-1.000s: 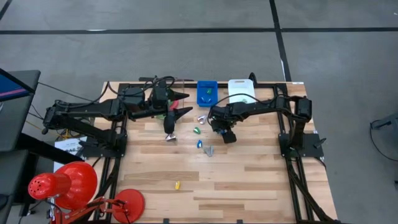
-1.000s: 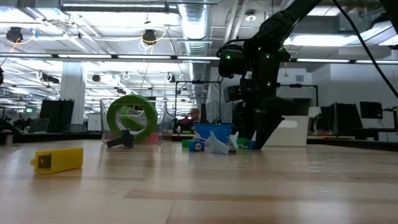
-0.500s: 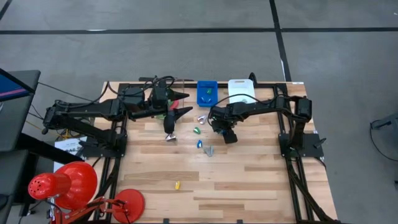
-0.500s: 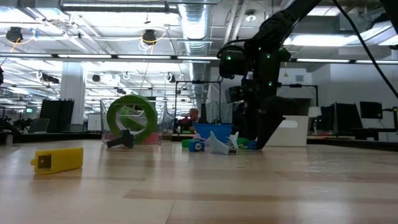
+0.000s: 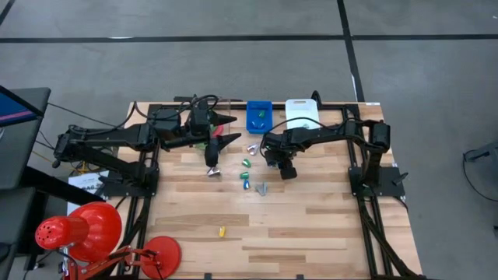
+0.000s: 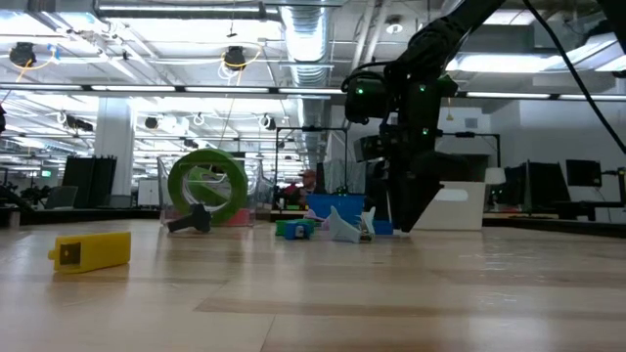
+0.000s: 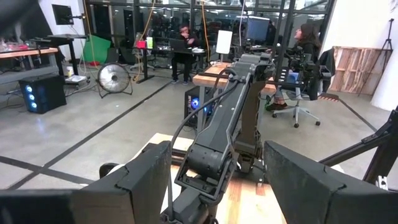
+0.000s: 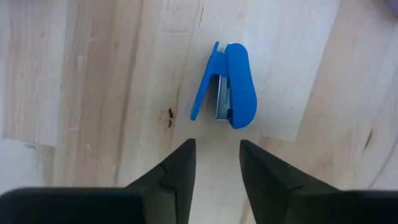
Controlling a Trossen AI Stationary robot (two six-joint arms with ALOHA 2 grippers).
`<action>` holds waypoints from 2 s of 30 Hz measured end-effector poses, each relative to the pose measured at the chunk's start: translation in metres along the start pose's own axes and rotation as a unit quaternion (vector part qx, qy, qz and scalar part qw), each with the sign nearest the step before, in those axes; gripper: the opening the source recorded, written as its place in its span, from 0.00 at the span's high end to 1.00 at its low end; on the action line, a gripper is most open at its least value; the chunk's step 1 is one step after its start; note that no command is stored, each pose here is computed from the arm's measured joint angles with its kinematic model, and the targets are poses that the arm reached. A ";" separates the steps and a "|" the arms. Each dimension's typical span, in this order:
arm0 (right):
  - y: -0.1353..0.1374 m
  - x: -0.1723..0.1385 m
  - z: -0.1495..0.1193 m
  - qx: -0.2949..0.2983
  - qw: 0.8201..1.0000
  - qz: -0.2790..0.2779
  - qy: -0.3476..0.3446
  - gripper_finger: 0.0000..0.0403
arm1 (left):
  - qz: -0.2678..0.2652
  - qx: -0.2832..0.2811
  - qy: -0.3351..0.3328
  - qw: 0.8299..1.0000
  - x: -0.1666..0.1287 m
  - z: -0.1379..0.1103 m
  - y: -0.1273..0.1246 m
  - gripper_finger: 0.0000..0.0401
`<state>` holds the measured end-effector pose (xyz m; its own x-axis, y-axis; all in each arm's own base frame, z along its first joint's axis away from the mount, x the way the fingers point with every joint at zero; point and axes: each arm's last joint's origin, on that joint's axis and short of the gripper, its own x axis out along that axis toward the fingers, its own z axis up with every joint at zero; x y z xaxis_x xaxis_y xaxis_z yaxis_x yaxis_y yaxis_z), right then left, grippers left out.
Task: Pick and place Stapler, Stapler remover, tape
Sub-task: Put the blue stapler into the blue bin
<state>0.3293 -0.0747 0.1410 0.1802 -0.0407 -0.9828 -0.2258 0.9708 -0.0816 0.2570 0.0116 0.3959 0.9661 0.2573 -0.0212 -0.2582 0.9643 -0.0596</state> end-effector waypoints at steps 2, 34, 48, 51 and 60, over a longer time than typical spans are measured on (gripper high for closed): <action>0.000 0.000 0.000 0.002 1.000 0.000 0.000 0.73 | 0.000 0.000 0.000 1.000 0.000 0.000 0.000 0.39; 0.022 -0.082 0.022 0.031 0.997 -0.013 -0.062 0.33 | 0.000 -0.001 -0.005 1.000 0.000 0.001 0.000 0.39; 0.022 -0.066 0.047 0.046 0.997 -0.006 -0.054 0.33 | 0.000 -0.002 -0.007 1.000 0.000 0.001 0.000 0.39; 0.024 -0.061 0.048 0.042 0.997 -0.010 -0.071 0.33 | 0.000 -0.002 -0.008 1.000 0.000 0.002 0.000 0.39; 0.022 -0.046 0.036 0.049 0.997 -0.015 -0.064 0.33 | -0.001 -0.002 -0.008 1.000 0.000 0.002 0.000 0.39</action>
<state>0.3503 -0.0425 0.1904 0.3076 -0.0447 -0.9505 -0.1252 0.9883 -0.0870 0.2570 0.0116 0.3975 0.9663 0.2574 -0.0051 -0.2572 0.9643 -0.0636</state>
